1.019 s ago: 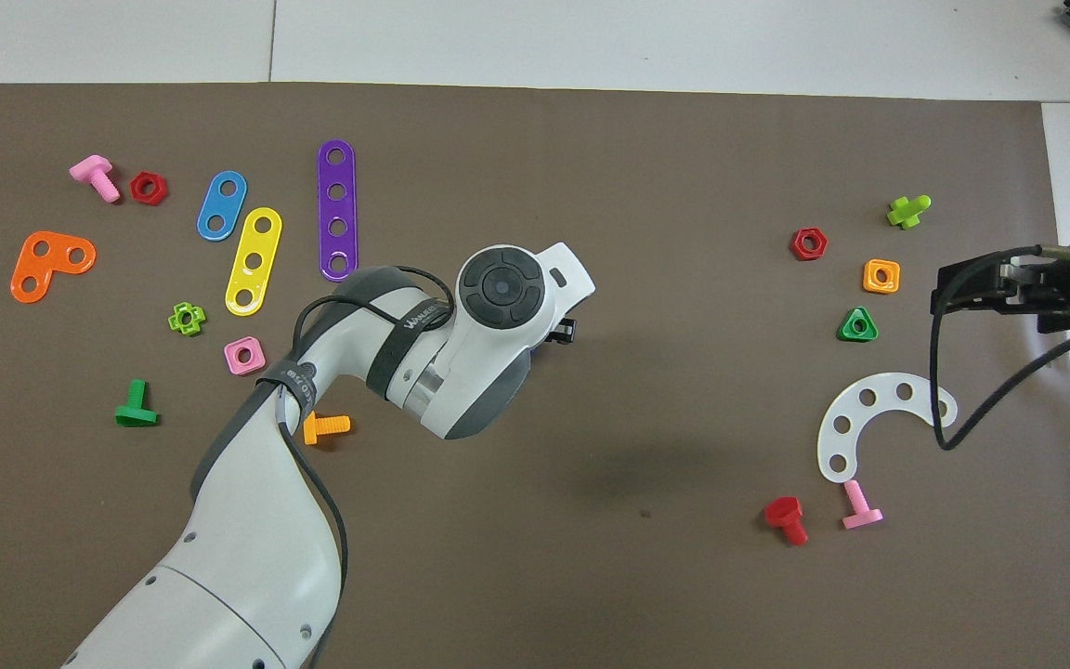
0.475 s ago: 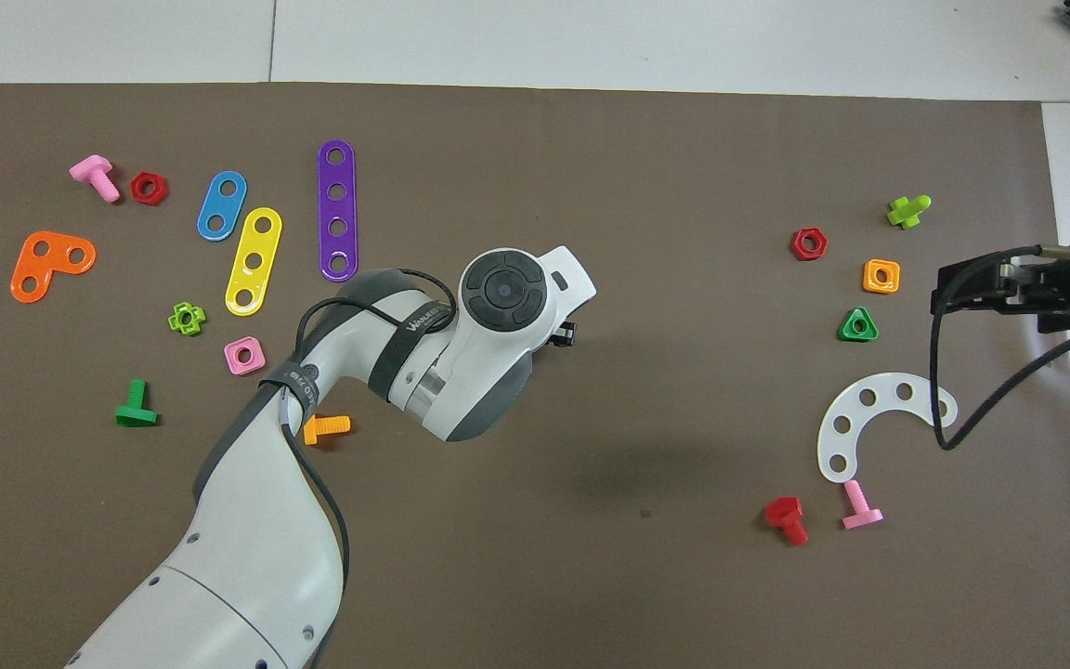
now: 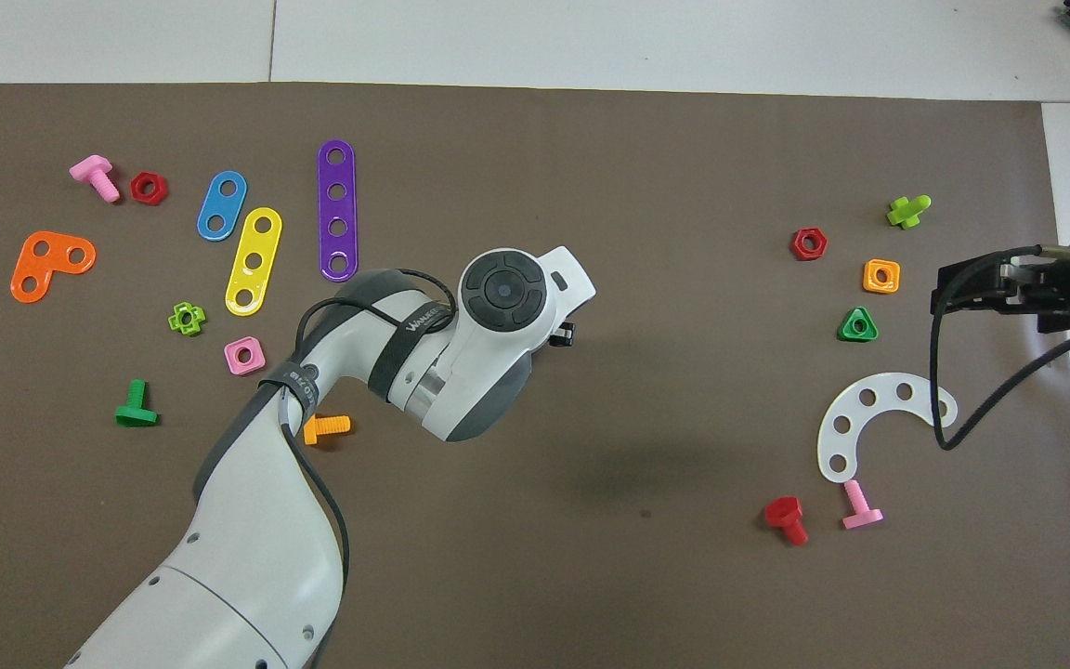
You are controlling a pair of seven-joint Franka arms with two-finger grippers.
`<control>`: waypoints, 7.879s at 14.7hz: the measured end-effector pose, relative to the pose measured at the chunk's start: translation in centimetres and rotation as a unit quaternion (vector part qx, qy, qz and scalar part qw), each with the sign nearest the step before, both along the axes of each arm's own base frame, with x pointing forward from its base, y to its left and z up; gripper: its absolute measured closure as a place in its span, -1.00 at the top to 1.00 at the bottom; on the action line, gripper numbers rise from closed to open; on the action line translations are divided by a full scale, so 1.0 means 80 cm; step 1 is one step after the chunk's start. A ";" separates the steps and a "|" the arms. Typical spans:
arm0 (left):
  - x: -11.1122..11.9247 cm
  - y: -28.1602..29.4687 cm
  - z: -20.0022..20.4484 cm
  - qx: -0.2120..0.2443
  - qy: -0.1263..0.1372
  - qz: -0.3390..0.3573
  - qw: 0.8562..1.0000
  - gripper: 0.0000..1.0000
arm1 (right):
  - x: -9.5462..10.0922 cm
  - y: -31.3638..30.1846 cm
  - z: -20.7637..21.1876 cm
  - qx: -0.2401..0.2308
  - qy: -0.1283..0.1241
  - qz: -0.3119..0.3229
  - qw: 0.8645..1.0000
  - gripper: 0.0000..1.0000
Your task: Unscrew and place screws in storage area
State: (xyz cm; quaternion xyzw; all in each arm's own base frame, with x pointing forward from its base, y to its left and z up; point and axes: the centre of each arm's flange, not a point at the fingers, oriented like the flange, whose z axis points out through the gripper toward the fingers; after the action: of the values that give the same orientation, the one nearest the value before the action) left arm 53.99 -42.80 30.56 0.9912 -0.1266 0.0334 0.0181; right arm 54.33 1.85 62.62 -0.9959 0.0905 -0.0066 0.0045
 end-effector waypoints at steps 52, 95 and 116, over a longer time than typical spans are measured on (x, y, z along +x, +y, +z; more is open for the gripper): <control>0.102 0.457 0.135 -0.026 0.039 -0.057 0.997 1.00 | 0.000 -0.002 0.000 0.000 0.000 -0.002 1.000 1.00; -0.008 0.526 0.380 0.032 0.056 0.121 0.991 1.00 | 0.044 0.489 -0.398 0.006 -0.050 0.027 0.998 -0.11; -0.007 0.534 0.381 0.030 0.050 0.127 0.990 1.00 | 0.039 0.496 -0.400 0.009 -0.055 0.036 0.998 -0.57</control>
State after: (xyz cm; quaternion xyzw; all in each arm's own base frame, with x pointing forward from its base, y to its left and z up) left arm 53.44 -0.10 61.06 0.9998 0.0007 -0.0175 -0.0100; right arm 57.41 41.55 30.62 -0.9965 0.0546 -0.0601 0.0185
